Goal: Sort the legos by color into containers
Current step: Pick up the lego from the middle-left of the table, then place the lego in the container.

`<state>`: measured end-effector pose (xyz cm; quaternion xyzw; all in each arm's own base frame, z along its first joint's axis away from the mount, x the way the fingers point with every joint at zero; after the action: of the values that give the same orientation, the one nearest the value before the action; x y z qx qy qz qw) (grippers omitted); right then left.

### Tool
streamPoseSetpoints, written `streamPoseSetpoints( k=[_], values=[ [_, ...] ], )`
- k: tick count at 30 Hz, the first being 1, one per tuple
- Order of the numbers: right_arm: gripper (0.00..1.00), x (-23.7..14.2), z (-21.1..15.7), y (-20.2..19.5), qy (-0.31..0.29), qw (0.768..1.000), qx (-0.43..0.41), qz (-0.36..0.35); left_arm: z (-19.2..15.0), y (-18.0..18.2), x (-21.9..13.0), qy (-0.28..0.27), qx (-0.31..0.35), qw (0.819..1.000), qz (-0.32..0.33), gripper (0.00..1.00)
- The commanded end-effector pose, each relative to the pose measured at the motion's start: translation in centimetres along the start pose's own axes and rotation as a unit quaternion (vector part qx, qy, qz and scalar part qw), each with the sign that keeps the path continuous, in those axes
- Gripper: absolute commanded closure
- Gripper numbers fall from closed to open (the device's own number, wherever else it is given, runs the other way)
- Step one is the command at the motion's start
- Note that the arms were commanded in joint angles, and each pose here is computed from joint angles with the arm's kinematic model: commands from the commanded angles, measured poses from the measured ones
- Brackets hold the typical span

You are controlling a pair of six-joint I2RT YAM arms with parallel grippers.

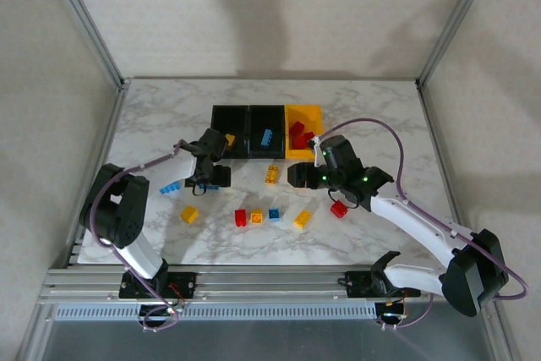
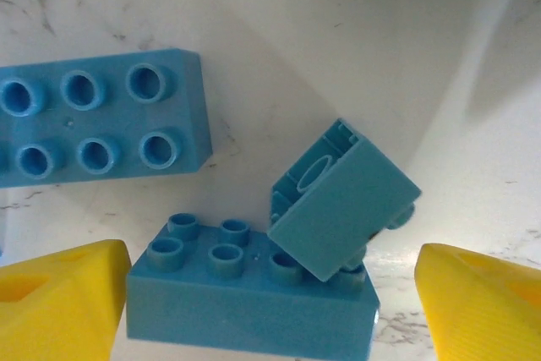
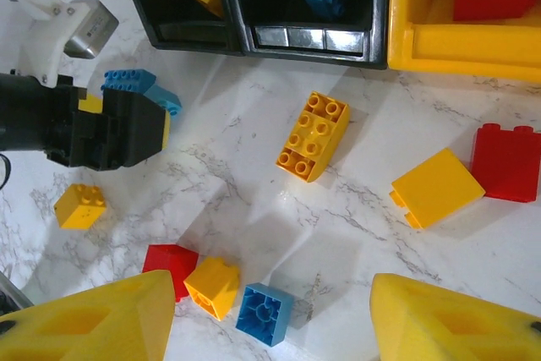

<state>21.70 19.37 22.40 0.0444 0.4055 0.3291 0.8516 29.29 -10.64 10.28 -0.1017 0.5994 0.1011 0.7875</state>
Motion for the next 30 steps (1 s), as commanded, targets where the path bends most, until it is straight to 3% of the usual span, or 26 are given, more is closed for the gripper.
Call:
streamPoseSetpoints(
  k=[1,5,12,20,30],
  values=[
    [0.38,0.0,0.3,0.3,-0.007,1.000,0.003,0.003,-0.5,0.7,0.7,0.014,0.003,1.000,0.009,0.18],
    [0.38,0.1,0.4,0.3,-0.008,1.000,0.003,0.001,-0.5,0.8,0.8,0.018,-0.004,1.000,0.010,0.35],
    [0.38,0.5,0.1,0.2,-0.003,1.000,0.005,0.002,-0.3,1.0,-1.3,0.001,-0.010,1.000,-0.003,0.48],
    [0.38,0.2,0.2,0.5,-0.006,1.000,0.000,0.016,-0.3,0.7,-5.3,-0.027,-0.016,0.999,-0.032,0.48],
    [0.38,-0.7,-0.1,1.3,-0.027,0.998,-0.004,0.056,1.0,-5.7,-9.5,-0.064,0.017,0.993,-0.097,0.49]
  ],
)
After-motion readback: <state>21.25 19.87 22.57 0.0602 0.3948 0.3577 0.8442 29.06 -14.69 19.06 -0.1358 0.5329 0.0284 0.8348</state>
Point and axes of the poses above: each hand's point on the last joint's axis, 136 mm out from that joint toward the fingers, its own x axis out along the fingers, its own y axis along the line the jaws close on, z = x × y, the point moved 8 cm from there along -x, back along the fingers, and after that the axes turned 12 degrees about -x, right-handed, at the moved point
